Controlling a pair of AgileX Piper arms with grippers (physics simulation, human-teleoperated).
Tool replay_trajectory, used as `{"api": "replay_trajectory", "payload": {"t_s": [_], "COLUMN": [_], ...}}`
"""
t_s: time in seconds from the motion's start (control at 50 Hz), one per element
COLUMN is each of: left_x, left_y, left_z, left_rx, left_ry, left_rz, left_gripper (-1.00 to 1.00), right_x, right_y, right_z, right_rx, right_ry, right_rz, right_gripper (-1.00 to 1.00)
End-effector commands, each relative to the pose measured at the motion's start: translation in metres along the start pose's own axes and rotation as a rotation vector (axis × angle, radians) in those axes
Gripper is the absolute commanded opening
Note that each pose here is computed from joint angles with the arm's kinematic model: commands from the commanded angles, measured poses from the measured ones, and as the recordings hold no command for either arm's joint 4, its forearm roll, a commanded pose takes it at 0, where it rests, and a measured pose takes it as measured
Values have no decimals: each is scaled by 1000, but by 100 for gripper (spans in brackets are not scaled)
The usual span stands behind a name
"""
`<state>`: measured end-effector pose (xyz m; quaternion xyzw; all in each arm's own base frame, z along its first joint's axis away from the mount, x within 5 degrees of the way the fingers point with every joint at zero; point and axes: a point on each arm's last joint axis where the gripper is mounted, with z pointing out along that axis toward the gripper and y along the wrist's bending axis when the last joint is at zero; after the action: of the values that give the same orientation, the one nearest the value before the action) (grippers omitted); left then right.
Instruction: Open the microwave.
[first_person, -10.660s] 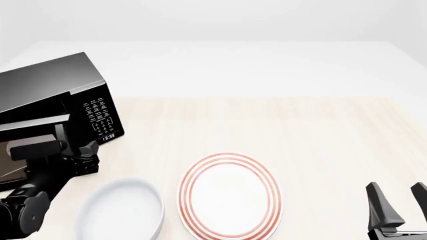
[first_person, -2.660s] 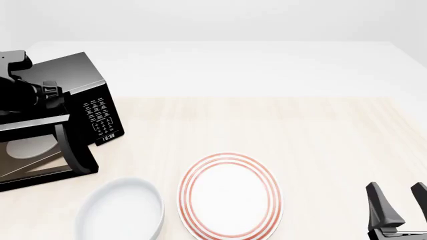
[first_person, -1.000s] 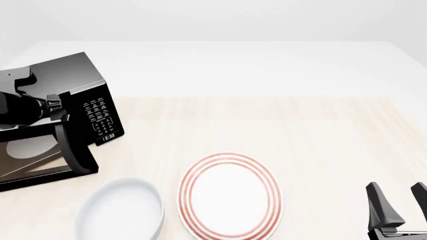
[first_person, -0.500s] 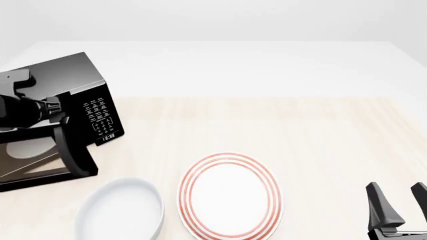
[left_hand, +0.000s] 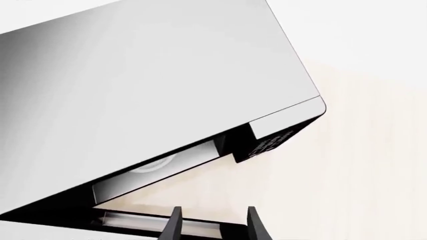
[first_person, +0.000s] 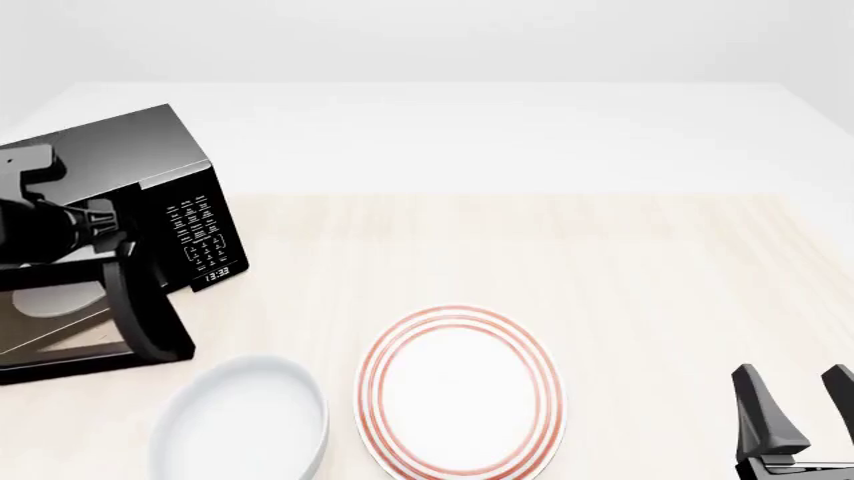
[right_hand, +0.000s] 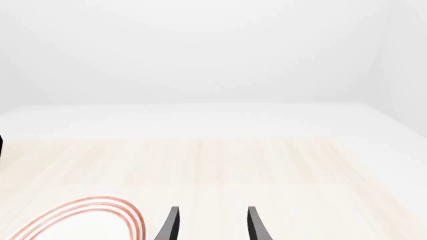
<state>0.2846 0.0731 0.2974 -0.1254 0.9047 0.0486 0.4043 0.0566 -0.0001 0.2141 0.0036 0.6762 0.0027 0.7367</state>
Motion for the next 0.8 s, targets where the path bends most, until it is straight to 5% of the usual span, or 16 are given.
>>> {"api": "replay_trajectory", "payload": {"t_s": [0.02, 0.8], "left_x": [17, 31], "left_y": [5, 8], "left_z": [9, -6], "left_rx": [-10, -17], "left_ry": [63, 63], "left_rz": [-38, -41], "left_gripper": [100, 100], "right_x": [0, 0], "right_y": [0, 0], "right_z": [0, 0], "right_rx": [0, 0], "right_ry": [0, 0], "right_rz": [0, 0], "right_gripper": [100, 100]}}
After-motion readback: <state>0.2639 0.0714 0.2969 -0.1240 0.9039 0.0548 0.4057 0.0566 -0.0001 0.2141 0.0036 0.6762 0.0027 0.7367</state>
